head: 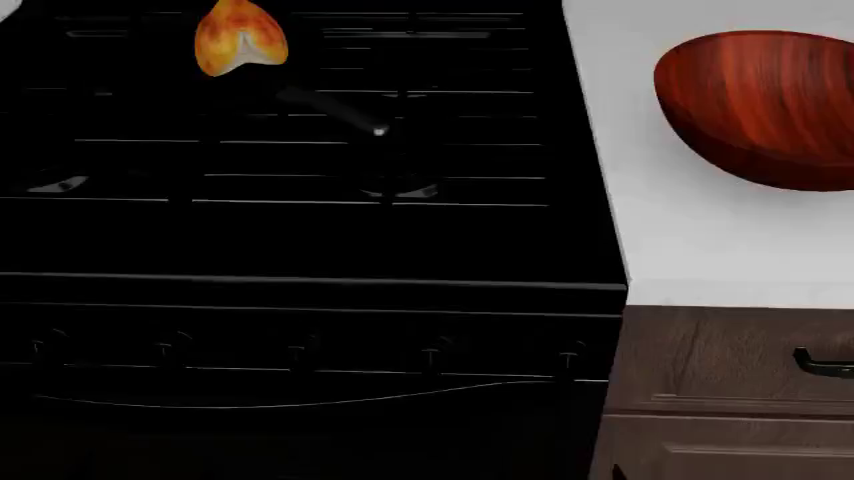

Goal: Pick the chicken breast from the pan and place it in the bowl.

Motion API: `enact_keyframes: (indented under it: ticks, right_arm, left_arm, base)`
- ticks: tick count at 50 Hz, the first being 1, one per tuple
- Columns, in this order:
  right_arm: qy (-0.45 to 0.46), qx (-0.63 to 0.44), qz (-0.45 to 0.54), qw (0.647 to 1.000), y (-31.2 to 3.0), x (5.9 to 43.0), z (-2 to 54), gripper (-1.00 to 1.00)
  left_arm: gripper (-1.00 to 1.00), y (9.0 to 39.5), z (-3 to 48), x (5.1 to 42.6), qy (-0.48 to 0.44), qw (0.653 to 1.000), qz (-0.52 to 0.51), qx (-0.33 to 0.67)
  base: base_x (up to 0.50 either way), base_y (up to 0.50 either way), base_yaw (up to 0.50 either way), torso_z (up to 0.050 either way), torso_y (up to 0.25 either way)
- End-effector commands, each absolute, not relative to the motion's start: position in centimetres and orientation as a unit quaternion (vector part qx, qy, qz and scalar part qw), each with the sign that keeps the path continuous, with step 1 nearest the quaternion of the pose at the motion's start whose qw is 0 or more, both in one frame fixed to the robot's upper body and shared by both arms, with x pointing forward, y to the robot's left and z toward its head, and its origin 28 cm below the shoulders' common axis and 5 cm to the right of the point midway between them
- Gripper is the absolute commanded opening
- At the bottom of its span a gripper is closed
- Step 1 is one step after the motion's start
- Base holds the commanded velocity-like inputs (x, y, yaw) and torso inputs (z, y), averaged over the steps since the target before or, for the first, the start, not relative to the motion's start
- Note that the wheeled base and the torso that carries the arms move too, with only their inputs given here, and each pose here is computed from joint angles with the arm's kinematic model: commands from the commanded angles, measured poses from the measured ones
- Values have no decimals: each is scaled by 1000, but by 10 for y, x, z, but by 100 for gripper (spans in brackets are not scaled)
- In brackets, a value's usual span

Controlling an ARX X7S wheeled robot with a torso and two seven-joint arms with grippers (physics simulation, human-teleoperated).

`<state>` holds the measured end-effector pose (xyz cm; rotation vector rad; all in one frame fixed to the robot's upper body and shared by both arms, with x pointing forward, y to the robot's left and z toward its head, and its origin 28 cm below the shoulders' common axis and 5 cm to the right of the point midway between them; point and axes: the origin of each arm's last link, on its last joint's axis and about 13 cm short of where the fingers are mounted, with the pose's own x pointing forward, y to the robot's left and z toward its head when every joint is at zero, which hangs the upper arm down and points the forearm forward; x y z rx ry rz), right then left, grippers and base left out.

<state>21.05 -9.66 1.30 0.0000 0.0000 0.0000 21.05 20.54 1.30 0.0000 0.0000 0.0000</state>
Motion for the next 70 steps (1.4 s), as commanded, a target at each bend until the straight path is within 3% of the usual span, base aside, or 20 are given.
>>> enact_keyframes:
  ticks: [1,23,24,25,37,40,42,45,49,54,60,70]
  right_arm:
    - [0,-7,0,1000,-96,211,12,100]
    - [9,-2,0,1000,-97,209,11,100]
    - [-146,139,-286,937,-196,76,-120,100]
    - [1,-1,2,1000,-95,211,13,100]
    - [-11,-28,-11,1000,-99,218,27,100]
    - [-47,-19,-10,999,-104,228,75,100]
    - [-116,-18,-16,993,-113,236,130,100]
    - [-184,-18,-13,983,-121,238,203,100]
    - [-218,-10,0,976,-126,234,252,100]
    - [-245,-15,-6,969,-134,228,319,100]
    - [-238,-8,-11,971,-132,240,350,100]
    - [-239,-19,1,971,-127,256,367,100]
  left_arm:
    - [100,205,13,210,0,1000,0,0]
    - [100,205,27,210,1,1000,-2,2]
    - [100,151,-121,137,149,987,-54,-23]
    - [100,205,12,210,0,1000,-1,6]
    - [100,209,27,220,-8,999,5,39]
    - [100,220,80,222,-62,997,23,49]
    - [100,226,131,224,-122,982,51,137]
    - [100,231,192,223,-189,965,67,170]
    - [100,227,238,223,-242,938,93,230]
    - [100,224,299,224,-284,935,75,198]
    - [100,222,339,243,-271,949,54,155]
    - [100,231,355,262,-242,958,69,137]
  base:
    - [0,0,0,0,0]
    - [0,0,0,0,0]
    - [0,0,0,0,0]
    - [0,0,0,0,0]
    - [0,0,0,0,0]
    - [0,0,0,0,0]
    - [0,0,0,0,0]
    - [0,0,0,0,0]
    - [0,0,0,0,0]
    - [0,0,0,0,0]
    - [0,0,0,0,0]
    - [0,0,0,0,0]
